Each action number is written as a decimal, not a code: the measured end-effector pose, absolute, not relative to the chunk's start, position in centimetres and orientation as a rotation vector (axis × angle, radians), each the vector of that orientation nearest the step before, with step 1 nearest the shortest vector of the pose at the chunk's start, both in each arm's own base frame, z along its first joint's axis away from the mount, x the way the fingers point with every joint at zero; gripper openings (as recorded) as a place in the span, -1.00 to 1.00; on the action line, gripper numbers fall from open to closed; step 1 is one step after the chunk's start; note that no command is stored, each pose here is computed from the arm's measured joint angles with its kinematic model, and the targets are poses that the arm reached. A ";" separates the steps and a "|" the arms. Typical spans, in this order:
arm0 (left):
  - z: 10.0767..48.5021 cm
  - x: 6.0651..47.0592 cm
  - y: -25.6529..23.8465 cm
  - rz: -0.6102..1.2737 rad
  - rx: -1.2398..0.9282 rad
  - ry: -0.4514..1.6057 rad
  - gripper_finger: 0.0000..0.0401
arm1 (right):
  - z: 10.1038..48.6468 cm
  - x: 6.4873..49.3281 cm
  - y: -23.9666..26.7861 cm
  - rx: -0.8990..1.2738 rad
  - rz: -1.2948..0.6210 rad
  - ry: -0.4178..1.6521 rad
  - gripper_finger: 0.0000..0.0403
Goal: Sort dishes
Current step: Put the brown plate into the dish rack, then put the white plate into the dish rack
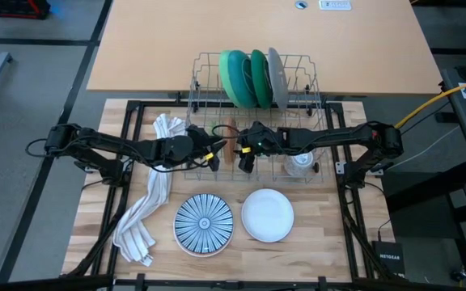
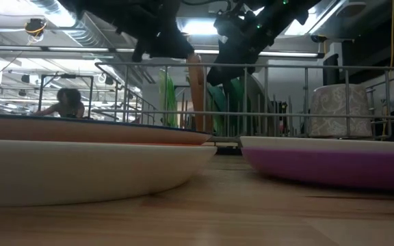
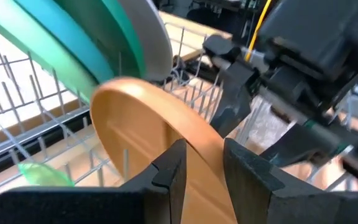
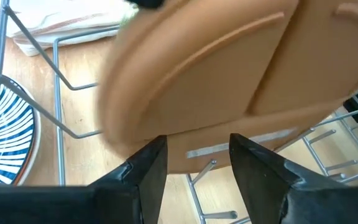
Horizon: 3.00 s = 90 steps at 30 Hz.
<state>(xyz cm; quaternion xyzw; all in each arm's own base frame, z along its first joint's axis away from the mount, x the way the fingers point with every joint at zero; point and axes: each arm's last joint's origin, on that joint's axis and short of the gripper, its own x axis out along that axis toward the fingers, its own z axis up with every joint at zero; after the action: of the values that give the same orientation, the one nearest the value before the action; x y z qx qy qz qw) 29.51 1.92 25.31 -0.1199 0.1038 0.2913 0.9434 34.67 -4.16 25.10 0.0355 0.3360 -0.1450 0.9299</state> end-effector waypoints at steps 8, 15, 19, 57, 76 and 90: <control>25.1 29.1 2.0 0.597 -0.179 0.275 -0.48 | 25.0 34.6 -4.1 0.073 -0.294 0.699 -0.11; 25.1 29.1 1.9 0.600 -0.176 0.281 -0.14 | 24.9 34.5 -4.1 0.073 -0.294 0.712 -0.11; 25.0 28.8 1.2 0.561 -0.172 0.309 0.00 | 24.9 34.5 -4.1 0.072 -0.294 0.720 -0.11; 21.9 35.1 -13.4 0.017 0.173 0.139 0.05 | 31.7 22.6 6.9 0.495 0.092 1.018 -0.11; 19.7 40.3 -18.8 -0.149 0.448 0.545 -0.16 | 29.7 18.2 16.6 0.472 0.184 1.251 -0.11; 18.4 41.0 -17.5 -0.253 0.397 0.602 -0.22 | 29.7 18.0 16.9 0.524 0.141 1.255 -0.11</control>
<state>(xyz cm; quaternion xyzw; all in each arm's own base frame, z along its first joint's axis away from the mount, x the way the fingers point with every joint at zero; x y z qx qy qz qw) 41.04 -17.53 18.42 0.1937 0.2936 -0.1236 0.9279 17.97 16.92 29.72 0.2422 0.5798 0.0650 0.7752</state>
